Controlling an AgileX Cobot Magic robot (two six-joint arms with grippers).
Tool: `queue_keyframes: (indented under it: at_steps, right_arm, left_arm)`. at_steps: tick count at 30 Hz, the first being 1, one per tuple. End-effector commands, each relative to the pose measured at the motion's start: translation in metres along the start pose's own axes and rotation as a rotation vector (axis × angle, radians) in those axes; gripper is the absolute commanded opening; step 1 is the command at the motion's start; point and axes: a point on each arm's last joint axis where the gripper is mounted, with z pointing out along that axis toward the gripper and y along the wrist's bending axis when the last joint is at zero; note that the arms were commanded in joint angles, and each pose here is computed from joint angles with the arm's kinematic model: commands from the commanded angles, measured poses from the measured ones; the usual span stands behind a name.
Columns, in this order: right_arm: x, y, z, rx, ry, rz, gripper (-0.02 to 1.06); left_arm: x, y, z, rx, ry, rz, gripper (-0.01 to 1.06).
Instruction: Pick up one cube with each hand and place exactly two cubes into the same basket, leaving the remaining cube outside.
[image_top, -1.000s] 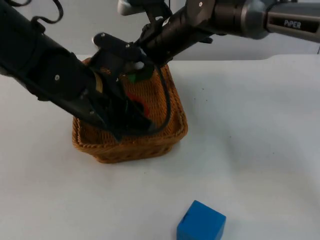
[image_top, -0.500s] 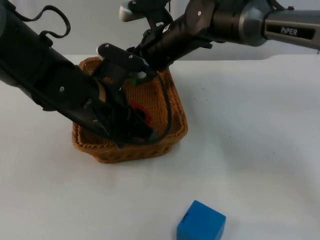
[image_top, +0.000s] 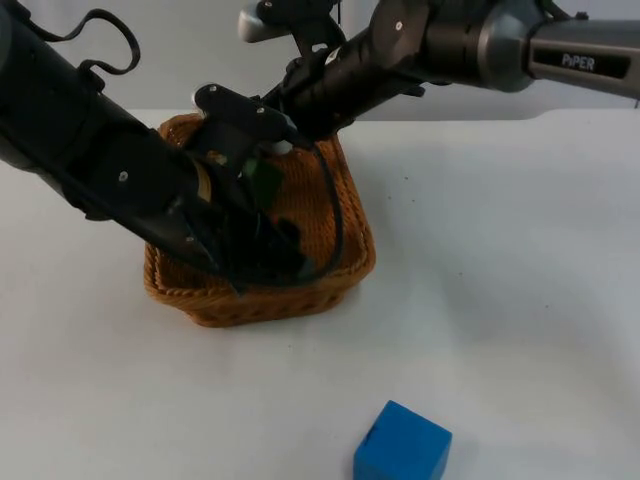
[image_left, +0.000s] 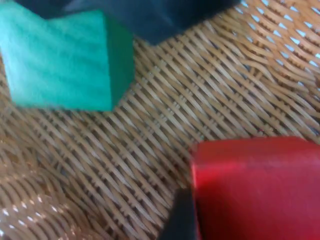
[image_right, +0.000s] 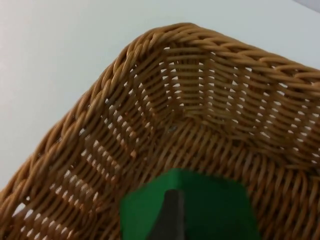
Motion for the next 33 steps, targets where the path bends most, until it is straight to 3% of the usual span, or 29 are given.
queue_keyframes:
  at_steps: [1, 6, 17, 25, 33]
  right_arm:
    - [-0.007, 0.004, -0.004, 0.0, -0.022, -0.013, 0.74]
    - [-0.017, 0.003, -0.013, 0.004, -0.041, -0.015, 0.74]
    - [-0.073, -0.003, -0.083, 0.0, -0.11, -0.033, 0.74]
    - [-0.103, 0.006, -0.145, -0.022, -0.057, -0.106, 0.74]
    - [-0.112, 0.019, -0.186, -0.084, 0.037, -0.124, 0.74]
  left_arm:
    - [-0.002, 0.001, -0.001, -0.002, -0.006, 0.001, 0.77]
    - [-0.007, 0.003, -0.01, -0.011, -0.008, 0.0, 0.8]
    - [-0.037, 0.009, -0.069, -0.061, -0.075, -0.004, 0.8]
    - [-0.056, 0.014, -0.132, -0.106, -0.157, -0.012, 0.8]
    - [-0.054, 0.016, -0.173, -0.134, -0.133, -0.064, 0.8]
